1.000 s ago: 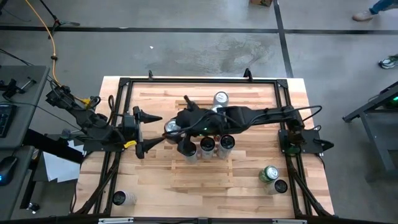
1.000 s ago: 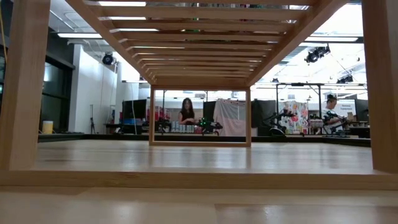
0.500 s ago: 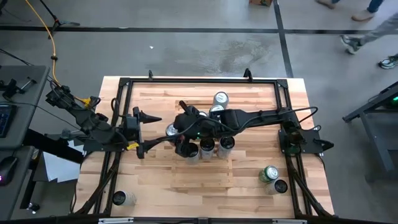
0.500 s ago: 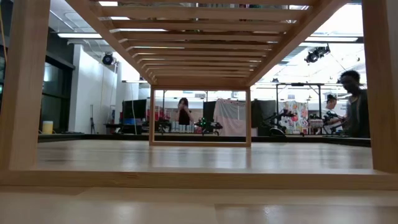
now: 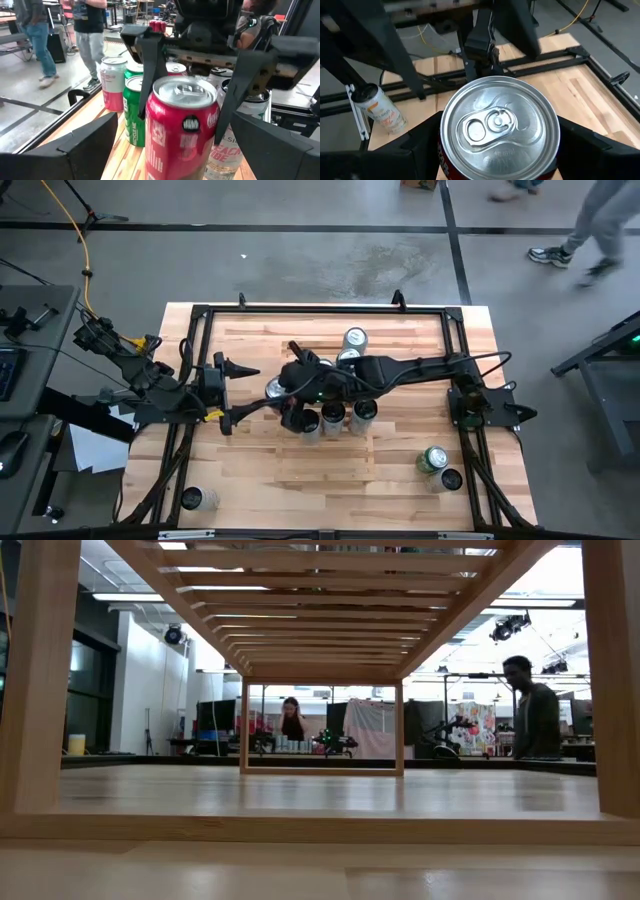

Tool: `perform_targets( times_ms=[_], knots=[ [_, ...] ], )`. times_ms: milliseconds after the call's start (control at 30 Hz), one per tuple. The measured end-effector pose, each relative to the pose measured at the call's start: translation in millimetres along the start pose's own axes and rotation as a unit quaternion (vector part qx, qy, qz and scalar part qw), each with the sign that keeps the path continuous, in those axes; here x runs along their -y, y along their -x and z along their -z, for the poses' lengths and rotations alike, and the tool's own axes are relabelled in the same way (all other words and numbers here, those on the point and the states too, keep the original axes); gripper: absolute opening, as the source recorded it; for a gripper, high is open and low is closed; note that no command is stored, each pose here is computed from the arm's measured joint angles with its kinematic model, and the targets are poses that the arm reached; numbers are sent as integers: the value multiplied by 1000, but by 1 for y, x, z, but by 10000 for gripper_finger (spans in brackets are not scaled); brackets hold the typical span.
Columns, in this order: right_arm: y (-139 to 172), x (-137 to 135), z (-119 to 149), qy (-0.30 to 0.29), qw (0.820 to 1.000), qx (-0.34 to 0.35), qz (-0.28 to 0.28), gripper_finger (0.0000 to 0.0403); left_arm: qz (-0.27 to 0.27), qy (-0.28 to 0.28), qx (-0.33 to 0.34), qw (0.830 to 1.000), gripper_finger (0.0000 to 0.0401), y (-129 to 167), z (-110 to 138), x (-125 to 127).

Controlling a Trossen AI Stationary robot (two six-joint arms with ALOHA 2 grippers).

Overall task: Place canned beverage on shelf
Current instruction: Put the red soda can on the shelf aligned with the other red soda can

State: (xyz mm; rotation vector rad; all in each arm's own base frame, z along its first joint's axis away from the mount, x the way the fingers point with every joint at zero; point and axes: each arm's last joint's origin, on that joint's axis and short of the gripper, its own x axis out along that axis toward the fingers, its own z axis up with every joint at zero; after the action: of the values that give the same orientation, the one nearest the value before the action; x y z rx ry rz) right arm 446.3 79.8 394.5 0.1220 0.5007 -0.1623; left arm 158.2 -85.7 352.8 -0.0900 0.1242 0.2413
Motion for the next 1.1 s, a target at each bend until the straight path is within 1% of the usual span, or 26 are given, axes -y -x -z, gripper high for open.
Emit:
perform_targets(
  times_ms=[167,433,500,567,667,800,1100],
  knots=[
    [2,0,-4,3,1000,17,0,285,37,2,-10,999,378,0,1,2],
    [10,0,-11,14,999,36,-19,285,25,-8,-41,999,378,1,8,-2],
    [10,-1,-12,18,999,42,-30,285,22,-14,-48,999,378,1,10,-2],
    [11,-2,-16,15,997,56,-47,285,20,-7,-48,999,378,-1,10,-3],
    [13,-3,-19,14,996,70,-61,285,36,13,-59,998,378,-5,11,-3],
    [14,-5,-22,16,994,81,-75,285,55,19,-72,996,378,-11,13,-2],
    [14,-5,-21,17,993,78,-87,285,59,18,-58,996,376,-15,10,0]
  ],
)
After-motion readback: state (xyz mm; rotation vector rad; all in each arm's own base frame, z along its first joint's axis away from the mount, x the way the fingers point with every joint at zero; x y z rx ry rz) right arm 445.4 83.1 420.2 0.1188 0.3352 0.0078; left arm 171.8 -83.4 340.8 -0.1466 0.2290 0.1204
